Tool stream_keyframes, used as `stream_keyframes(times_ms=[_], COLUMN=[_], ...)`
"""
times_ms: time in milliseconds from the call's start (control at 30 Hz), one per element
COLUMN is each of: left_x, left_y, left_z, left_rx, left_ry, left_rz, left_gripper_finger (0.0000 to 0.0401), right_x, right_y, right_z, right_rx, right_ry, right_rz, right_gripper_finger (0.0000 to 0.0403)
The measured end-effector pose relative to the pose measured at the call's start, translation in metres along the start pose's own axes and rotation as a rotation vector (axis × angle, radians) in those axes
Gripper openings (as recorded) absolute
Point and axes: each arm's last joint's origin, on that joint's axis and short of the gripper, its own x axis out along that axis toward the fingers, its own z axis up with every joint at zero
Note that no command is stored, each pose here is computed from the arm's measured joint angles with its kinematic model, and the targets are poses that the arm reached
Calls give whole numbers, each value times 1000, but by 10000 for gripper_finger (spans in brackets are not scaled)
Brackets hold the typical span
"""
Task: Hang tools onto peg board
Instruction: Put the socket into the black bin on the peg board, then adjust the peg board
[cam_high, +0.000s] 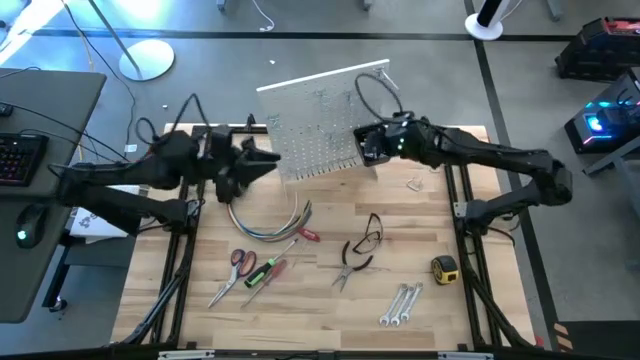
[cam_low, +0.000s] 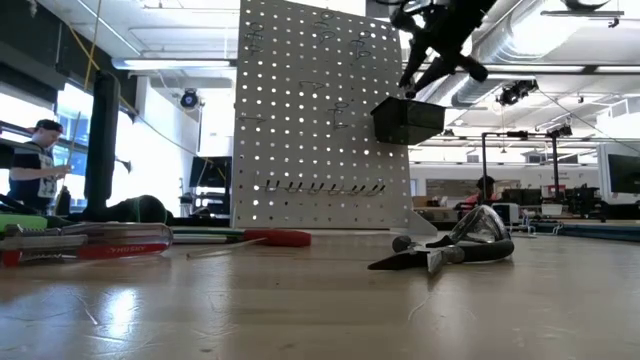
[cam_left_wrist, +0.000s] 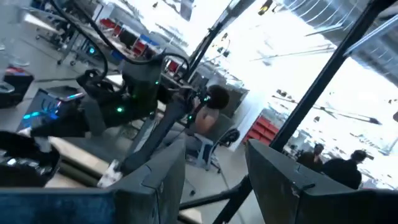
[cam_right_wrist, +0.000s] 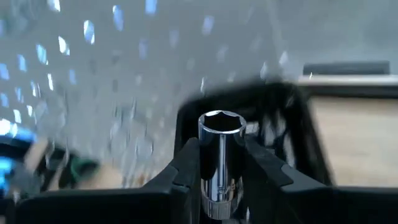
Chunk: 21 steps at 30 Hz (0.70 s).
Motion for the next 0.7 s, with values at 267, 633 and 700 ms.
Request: stream_keyframes(times_ms=[267, 633, 700], left_x=[-20, -12, -15], left_y=[-5, 1, 2], left_z=[2, -4, -6], left_rx=[37, 69, 86], left_ry=[1, 20, 37], left_rz=[107, 178, 202], left_gripper_finger=[163, 163, 163], right_x=[1, -13, -26], right_y=[-6, 6, 9], right_z=[2, 8, 9], right_rx=[-100, -174, -240], right_ry=[-55, 41, 50], right_rz=[-108, 55, 70], right_gripper_finger=[166, 258, 255])
